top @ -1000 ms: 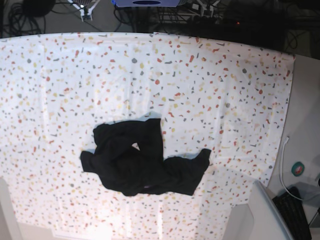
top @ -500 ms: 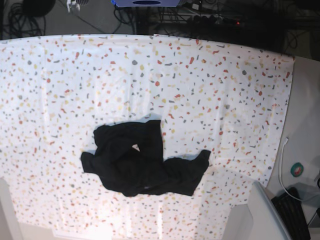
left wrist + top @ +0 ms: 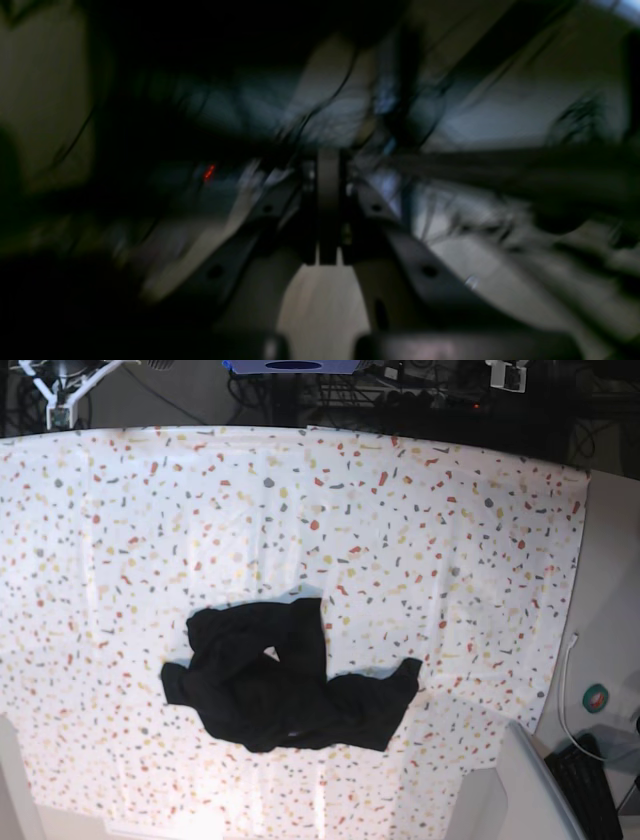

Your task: Layout the t-shirt on the table in an organized manner, then fold the t-shirt properly

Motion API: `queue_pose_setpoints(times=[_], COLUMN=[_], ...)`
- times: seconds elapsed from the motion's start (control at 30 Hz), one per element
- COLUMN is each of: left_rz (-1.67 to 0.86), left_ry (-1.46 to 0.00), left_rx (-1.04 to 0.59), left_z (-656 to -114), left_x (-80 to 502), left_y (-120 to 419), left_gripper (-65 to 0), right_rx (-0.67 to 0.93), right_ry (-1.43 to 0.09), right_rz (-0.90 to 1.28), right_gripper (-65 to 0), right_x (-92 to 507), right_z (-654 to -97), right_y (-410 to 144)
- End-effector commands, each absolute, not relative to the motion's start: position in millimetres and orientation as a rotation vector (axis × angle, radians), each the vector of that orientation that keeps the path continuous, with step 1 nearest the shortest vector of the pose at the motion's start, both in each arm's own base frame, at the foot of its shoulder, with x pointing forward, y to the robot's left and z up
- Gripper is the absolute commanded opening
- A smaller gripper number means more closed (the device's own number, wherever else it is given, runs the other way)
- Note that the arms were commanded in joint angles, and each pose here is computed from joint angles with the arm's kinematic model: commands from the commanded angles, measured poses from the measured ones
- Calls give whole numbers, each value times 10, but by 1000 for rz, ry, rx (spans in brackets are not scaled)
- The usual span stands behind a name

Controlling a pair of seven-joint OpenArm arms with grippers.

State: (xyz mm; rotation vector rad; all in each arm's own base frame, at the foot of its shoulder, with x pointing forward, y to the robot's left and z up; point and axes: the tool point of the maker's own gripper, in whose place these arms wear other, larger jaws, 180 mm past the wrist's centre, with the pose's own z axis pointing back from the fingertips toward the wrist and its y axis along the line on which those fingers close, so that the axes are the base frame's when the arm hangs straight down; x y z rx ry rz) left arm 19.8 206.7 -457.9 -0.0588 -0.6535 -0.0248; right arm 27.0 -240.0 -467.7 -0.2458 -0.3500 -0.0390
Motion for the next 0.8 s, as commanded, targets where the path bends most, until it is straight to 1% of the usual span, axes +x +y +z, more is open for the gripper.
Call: queue_pose_setpoints(times=[0.0, 0.07, 0.17, 0.3, 0.4, 0.6, 0.63, 0.73, 0.77], left_rz=[-31, -29, -27, 23, 76, 230, 264, 370, 399], left_ry=[-654, -693, -725, -815, -899, -927, -930, -918, -906], left_rx=[-63, -71, -72, -15, 54, 136, 142, 155, 152], left_z=[-4530, -4477, -4449, -4309, -4163, -3888, -3848, -3768, -3763], left_x=[159, 305, 450, 750, 1028, 1701, 1778, 1976, 2007], left_y=[2063, 2023, 2018, 2208, 2445, 2828, 2875, 3057, 3092], left_gripper=[-650, -650, -650, -650, -650, -650, -650, -650, -650], right_rx=[-247, -251, -253, -249, -215, -105, -92, -49, -38], right_ry=[-405, -501, -595, -688, -713, -736, -744, -781, -797], right_rz=[-34, -27, -34, -60, -60, 131, 157, 271, 306], right_gripper=[-650, -650, -650, -650, -650, -650, -603, -359, -297], right_x=[428, 763, 1182, 1803, 2242, 2984, 3065, 3292, 3347], right_z=[-4566, -4384, -4185, -3964, -3824, -3487, -3428, -3227, -3171], right_y=[-2390, -2369, -2345, -2345, -2235, -1594, -1488, -1077, -959])
